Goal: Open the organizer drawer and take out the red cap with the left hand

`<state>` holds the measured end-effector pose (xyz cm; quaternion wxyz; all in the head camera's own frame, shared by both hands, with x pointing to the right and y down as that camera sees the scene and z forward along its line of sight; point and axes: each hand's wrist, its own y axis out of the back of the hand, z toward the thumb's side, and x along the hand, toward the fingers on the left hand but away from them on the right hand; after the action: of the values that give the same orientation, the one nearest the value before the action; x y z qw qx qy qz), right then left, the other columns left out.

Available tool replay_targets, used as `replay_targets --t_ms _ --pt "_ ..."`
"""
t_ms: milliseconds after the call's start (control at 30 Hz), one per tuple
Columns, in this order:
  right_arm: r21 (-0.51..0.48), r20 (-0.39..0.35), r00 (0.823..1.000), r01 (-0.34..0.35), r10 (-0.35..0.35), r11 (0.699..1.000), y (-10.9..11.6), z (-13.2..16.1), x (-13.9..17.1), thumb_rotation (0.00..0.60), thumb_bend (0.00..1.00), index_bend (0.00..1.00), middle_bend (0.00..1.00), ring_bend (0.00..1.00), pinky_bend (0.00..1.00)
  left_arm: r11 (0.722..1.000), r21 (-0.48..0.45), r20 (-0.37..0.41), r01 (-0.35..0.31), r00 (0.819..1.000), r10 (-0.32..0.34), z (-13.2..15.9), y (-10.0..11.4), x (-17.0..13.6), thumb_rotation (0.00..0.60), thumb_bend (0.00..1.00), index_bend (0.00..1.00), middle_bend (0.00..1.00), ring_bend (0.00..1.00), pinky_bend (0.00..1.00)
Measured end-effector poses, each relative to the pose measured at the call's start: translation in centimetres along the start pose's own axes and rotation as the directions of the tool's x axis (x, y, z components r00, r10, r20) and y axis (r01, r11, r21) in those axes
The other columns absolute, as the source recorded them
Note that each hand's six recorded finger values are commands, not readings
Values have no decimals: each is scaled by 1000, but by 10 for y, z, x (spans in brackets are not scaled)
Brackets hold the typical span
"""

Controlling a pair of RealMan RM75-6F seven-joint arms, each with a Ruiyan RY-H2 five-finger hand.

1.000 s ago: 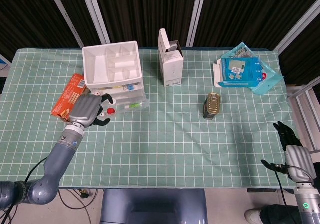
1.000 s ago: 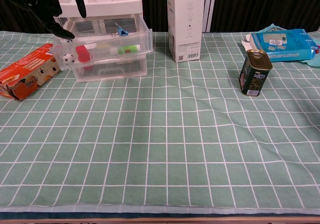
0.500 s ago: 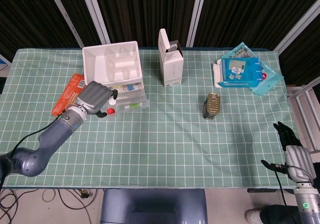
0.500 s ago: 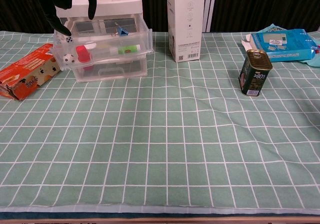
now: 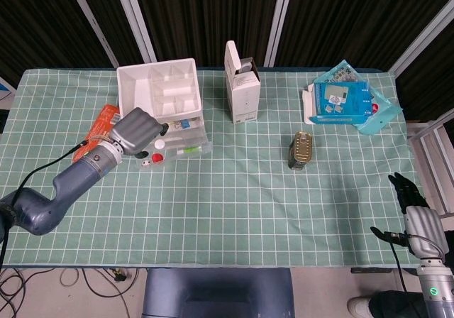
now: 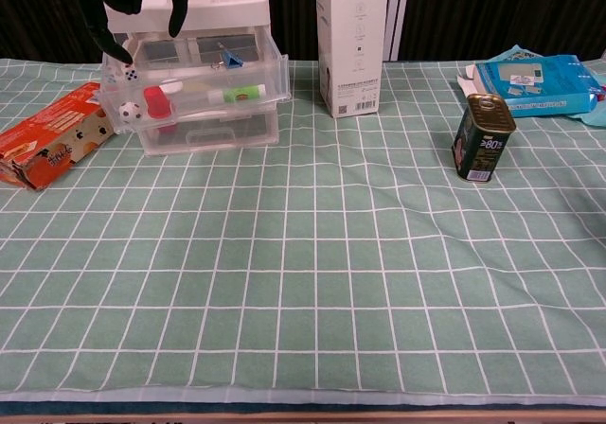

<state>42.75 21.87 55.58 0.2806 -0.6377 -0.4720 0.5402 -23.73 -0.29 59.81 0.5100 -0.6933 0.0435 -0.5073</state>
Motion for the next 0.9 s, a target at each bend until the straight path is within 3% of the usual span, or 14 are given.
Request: replay_targets --t_ms 267,900 --pt "-2 2 1000 -1 1 1000 0 0 0 600 56 0 0 0 219 999 -11 12 42 999 -42 3 -17 2 600 147 412 1000 1000 1000" --pt "-12 9 1000 -3 3 1000 0 -1 0 600 56 0 0 0 218 998 -27 16 54 998 -54 11 -24 15 600 147 440 1000 1000 1000"
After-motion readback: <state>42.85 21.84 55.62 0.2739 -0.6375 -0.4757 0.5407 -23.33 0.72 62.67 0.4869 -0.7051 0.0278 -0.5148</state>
